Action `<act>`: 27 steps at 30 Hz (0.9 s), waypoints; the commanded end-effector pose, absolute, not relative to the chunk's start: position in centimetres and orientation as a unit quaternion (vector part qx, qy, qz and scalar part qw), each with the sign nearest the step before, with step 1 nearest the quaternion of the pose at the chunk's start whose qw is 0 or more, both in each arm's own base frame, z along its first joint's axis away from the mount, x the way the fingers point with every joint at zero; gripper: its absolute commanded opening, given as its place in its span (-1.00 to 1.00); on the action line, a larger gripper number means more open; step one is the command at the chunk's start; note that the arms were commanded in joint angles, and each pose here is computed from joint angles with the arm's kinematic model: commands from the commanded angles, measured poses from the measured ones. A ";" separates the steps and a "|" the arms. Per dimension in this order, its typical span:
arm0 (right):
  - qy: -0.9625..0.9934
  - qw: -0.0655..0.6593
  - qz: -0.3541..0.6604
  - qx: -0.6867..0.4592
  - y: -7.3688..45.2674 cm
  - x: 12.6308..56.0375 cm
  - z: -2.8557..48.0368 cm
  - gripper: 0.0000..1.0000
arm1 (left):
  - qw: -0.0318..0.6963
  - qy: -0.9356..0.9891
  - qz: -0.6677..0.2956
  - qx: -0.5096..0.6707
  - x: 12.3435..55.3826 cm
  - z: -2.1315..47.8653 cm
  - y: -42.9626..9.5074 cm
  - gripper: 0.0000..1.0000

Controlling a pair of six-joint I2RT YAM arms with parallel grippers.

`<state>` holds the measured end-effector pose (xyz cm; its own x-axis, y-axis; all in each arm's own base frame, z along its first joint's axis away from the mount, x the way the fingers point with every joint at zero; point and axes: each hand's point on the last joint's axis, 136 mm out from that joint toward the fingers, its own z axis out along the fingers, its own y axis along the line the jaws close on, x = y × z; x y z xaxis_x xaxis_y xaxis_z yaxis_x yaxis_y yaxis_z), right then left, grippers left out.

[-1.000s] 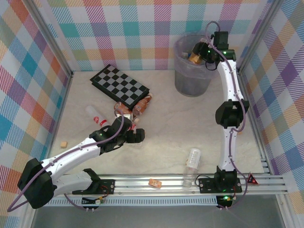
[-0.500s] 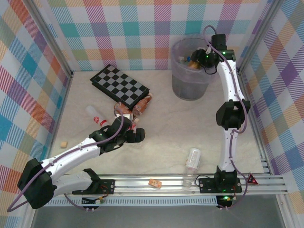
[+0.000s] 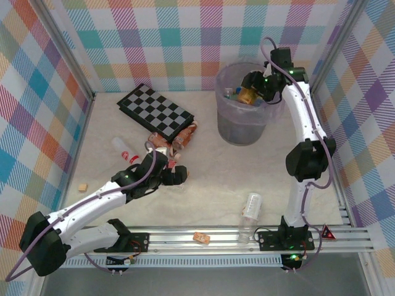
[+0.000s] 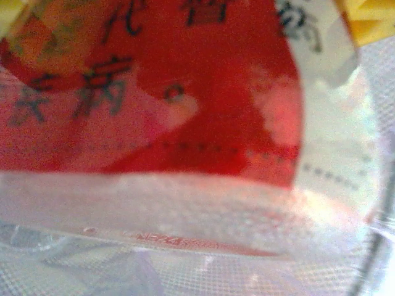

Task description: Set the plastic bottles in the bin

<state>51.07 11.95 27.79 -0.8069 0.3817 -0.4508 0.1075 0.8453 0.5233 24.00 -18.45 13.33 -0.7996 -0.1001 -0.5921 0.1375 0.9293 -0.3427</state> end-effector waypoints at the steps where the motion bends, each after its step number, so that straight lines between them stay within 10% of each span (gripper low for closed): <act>1: 0.921 0.304 0.215 0.117 11.3 51.1 28.9 0.43 | 0.324 0.926 -0.192 0.004 23.9 14.0 -18.0 0.99; 9: 0.927 0.303 0.194 0.108 11.3 51.3 28.5 0.99 | 0.331 0.924 -0.193 0.004 23.6 14.6 -17.6 0.99; 27: 0.921 0.373 0.073 0.085 7.5 42.4 36.2 0.99 | 0.346 0.919 -0.187 0.023 24.3 15.9 -18.0 0.99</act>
<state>45.61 8.80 35.29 -0.7125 0.2527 -0.6546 0.0670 0.9532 0.2950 23.67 -17.89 14.46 -0.7802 -0.0951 -0.6183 0.1547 0.9283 -0.3380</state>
